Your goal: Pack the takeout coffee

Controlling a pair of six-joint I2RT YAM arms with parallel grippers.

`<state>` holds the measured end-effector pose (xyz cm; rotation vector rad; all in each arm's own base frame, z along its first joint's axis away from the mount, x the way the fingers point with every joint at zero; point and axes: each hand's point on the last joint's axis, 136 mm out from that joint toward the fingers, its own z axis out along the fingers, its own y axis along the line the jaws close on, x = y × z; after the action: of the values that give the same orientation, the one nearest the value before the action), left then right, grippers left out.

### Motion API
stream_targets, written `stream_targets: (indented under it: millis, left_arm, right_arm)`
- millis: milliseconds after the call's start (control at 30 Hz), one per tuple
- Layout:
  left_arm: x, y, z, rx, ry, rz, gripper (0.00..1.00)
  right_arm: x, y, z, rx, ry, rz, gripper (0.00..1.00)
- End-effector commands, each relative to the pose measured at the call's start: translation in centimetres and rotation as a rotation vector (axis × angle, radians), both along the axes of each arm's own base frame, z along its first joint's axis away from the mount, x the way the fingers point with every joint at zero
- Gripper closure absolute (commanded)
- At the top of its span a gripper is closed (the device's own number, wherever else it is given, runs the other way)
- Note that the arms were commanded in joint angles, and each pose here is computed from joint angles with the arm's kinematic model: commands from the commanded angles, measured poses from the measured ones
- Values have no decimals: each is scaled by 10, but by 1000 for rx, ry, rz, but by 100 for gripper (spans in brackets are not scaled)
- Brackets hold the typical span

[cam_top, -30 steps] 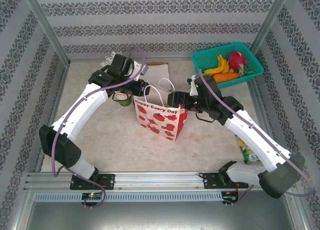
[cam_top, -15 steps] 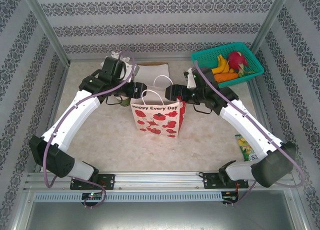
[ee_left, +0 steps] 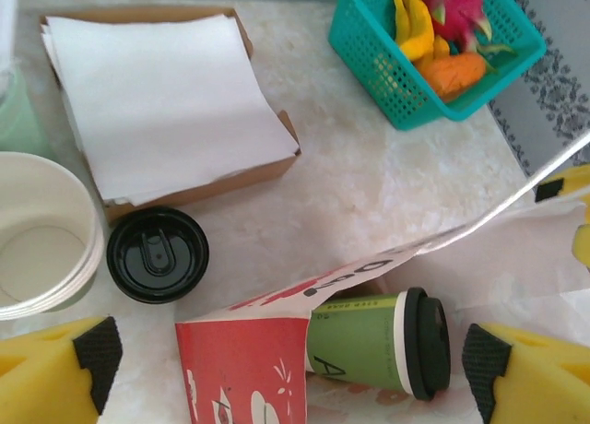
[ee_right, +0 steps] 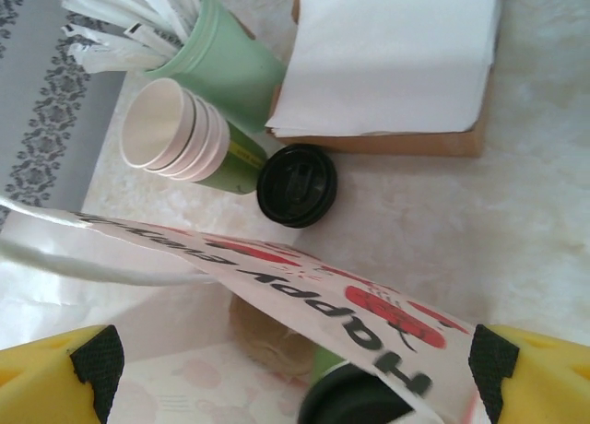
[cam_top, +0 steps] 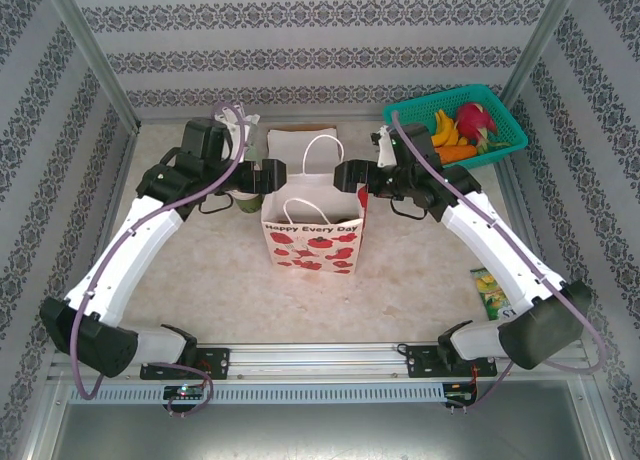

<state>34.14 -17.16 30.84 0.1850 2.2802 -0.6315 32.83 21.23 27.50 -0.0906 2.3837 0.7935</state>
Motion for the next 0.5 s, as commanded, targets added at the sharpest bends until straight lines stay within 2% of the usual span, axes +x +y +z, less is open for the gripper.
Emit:
stream_targets:
  millis: [0, 133, 300, 367, 467]
  left_arm:
    - [12, 23, 15, 8, -69, 133, 0]
    - [21, 54, 14, 107, -92, 263, 0]
    - [44, 89, 1, 227, -49, 405, 1]
    - [56, 93, -3, 266, -51, 424, 5]
    - [76, 89, -11, 287, -29, 417, 18]
  right_arm:
    - [2, -36, 16, -110, -74, -131, 2]
    - [7, -77, 19, -190, -164, -341, 2]
    - [9, -76, 32, -103, -263, -357, 2]
    - [11, -75, 32, -105, -258, -357, 2]
    - [13, -70, 30, -100, -241, -343, 2]
